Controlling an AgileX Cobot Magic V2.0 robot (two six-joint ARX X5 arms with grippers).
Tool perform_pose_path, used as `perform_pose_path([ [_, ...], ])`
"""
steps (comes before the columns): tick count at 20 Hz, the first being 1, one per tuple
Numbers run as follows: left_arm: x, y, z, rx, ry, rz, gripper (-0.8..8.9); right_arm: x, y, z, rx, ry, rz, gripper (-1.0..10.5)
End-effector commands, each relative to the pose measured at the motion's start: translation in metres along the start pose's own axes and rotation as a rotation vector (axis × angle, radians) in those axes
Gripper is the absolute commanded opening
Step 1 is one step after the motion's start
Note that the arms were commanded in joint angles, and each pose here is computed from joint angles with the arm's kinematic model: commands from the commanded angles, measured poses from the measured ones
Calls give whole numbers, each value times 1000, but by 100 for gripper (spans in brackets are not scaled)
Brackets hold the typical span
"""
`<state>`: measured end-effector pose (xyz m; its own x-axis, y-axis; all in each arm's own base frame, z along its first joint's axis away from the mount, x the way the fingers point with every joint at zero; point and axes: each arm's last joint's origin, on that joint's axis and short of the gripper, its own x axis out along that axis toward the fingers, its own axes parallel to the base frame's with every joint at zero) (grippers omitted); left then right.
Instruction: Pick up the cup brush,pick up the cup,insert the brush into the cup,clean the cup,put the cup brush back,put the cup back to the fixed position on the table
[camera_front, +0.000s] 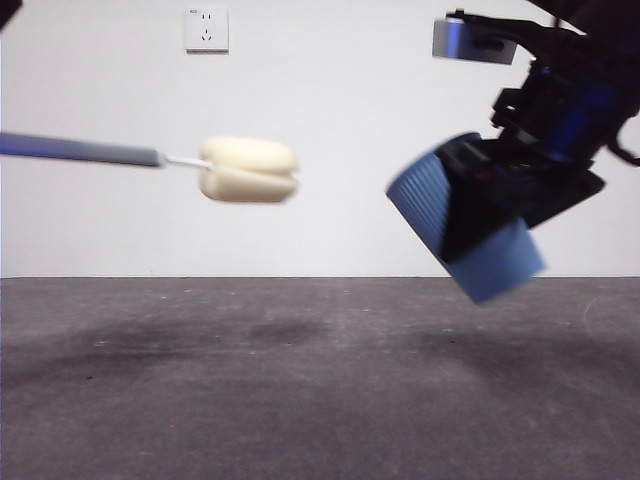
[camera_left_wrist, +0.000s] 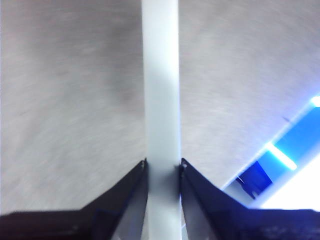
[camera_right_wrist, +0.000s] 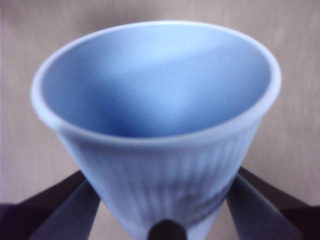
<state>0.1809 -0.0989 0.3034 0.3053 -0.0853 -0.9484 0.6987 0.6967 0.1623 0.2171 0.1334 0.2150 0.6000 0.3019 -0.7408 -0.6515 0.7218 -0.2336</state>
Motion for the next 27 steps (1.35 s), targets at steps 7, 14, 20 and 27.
perform_pose_path([
  [7, 19, -28, 20, 208, 8, -128, -9, -5, 20, -9, -569, 304, -123, -17],
  [14, 25, -53, 30, 313, 10, -160, -9, -7, 35, -7, -778, 352, -185, -17],
  [20, 34, -67, 38, 349, 16, -179, -9, -10, 52, -3, -875, 324, -177, -17],
  [27, 53, -88, 57, 335, -39, -260, -9, -5, 93, -3, -1023, 286, -127, -17],
])
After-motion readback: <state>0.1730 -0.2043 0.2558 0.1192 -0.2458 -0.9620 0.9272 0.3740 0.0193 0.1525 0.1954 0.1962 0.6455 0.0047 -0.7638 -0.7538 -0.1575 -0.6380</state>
